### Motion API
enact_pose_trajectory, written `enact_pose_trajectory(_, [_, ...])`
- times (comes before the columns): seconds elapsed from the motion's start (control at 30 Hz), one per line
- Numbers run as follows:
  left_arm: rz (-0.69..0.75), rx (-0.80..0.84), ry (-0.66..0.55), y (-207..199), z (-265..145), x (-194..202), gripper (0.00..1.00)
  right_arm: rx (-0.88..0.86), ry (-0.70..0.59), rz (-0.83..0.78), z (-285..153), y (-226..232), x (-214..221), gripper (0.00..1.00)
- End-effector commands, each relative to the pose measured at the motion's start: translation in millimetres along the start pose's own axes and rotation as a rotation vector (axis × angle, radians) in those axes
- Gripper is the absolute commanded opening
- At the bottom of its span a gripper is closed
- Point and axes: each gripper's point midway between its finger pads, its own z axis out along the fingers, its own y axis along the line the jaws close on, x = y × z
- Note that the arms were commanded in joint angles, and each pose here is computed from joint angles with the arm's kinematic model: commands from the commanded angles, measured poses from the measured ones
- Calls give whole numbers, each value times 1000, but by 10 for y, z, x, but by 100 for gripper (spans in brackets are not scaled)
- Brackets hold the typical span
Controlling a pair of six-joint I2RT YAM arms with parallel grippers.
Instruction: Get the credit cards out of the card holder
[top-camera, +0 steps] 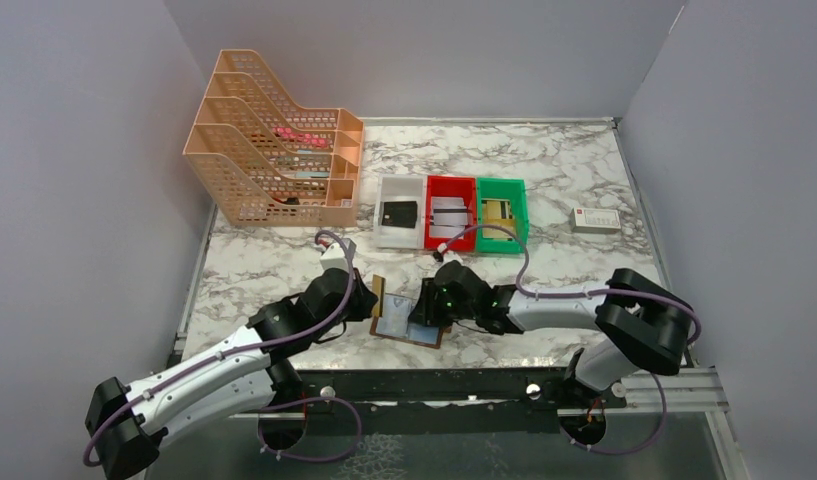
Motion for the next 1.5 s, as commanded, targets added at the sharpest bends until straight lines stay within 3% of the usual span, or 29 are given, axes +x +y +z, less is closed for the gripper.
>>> enact_pose_trajectory(0.0, [30,18,-18,-78,9,-88,0,-30,-104,-52,-197,70,-195,38])
enact_pose_trajectory(0.2, [97,104,38,-313,32,-146,0,48,-395,-97,-583,-59,-724,64])
enact_pose_trajectory(0.27, [92,131,47,-355,56,-170,0,82,-448,-111,-675,-137,-805,69])
enact_pose_trajectory(0.37, [40,232,40,-464,74,-212,0,72,-416,-116,-739,-133,-797,70])
enact_pose_trajectory(0.57, [-58,432,81,-631,48,-185,0,-263,-400,-48,-903,52,-723,70])
enact_pose_trajectory(0.83, [-184,701,84,-938,-117,-118,0,-547,-360,-10,-1111,377,-560,70])
enact_pose_trajectory(0.97, [-151,730,80,-995,-157,-152,0,-590,-347,1,-1113,467,-569,66])
enact_pose_trajectory(1.07, [-142,747,69,-1024,-198,-184,0,-595,-334,22,-1074,467,-558,54])
enact_pose_trajectory(1.47, [-133,782,57,-1068,-249,-204,0,-717,-319,34,-1143,608,-505,28])
